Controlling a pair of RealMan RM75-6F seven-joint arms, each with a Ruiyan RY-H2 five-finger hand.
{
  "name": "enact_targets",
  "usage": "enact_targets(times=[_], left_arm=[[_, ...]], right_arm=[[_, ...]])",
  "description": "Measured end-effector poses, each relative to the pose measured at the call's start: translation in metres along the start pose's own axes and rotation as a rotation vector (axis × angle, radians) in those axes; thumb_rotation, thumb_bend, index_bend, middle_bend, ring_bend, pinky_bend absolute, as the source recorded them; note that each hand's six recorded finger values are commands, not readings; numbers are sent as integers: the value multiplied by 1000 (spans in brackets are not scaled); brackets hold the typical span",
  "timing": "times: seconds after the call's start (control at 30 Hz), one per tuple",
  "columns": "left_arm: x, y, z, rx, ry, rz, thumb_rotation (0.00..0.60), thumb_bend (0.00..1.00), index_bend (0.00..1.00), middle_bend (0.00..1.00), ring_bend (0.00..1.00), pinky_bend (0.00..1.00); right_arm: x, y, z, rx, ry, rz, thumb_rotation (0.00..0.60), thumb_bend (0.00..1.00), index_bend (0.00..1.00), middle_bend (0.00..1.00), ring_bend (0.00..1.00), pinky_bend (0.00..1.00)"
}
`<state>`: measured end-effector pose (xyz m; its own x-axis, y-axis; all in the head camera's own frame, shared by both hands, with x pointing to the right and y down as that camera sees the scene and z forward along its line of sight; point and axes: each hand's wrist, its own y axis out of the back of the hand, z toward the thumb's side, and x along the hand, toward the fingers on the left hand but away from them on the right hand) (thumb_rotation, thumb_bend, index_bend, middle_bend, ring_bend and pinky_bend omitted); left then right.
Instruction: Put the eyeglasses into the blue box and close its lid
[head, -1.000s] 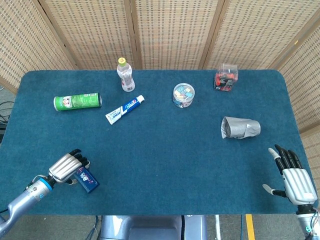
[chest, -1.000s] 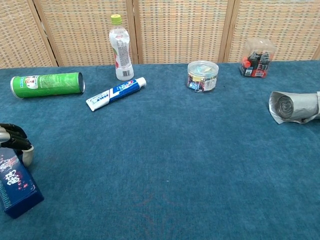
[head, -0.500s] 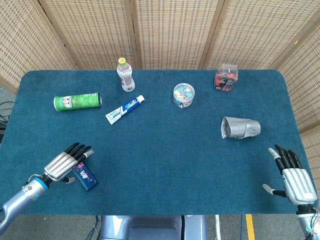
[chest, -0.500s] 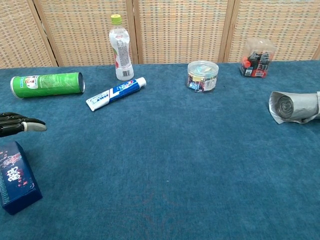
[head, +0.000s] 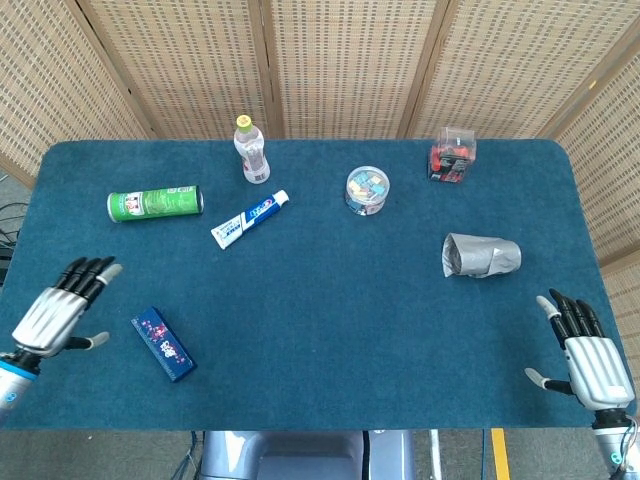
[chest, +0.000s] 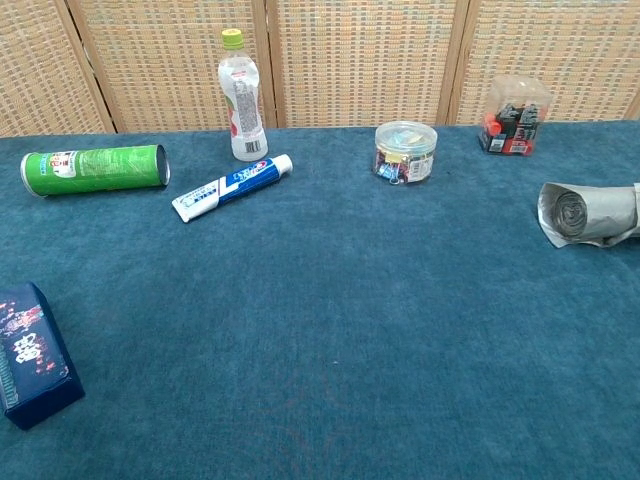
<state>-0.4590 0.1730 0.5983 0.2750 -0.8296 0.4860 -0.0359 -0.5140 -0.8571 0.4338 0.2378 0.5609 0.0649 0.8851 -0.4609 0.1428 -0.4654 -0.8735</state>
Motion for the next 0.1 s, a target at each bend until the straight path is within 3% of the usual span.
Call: enact_targets(times=[0.1], left_arm=[[-10, 11, -20, -45, 141, 80, 600, 91, 0, 0, 0, 0]], right_arm=[[0, 0, 0, -1, 0, -3, 600, 0, 0, 0, 0, 0]])
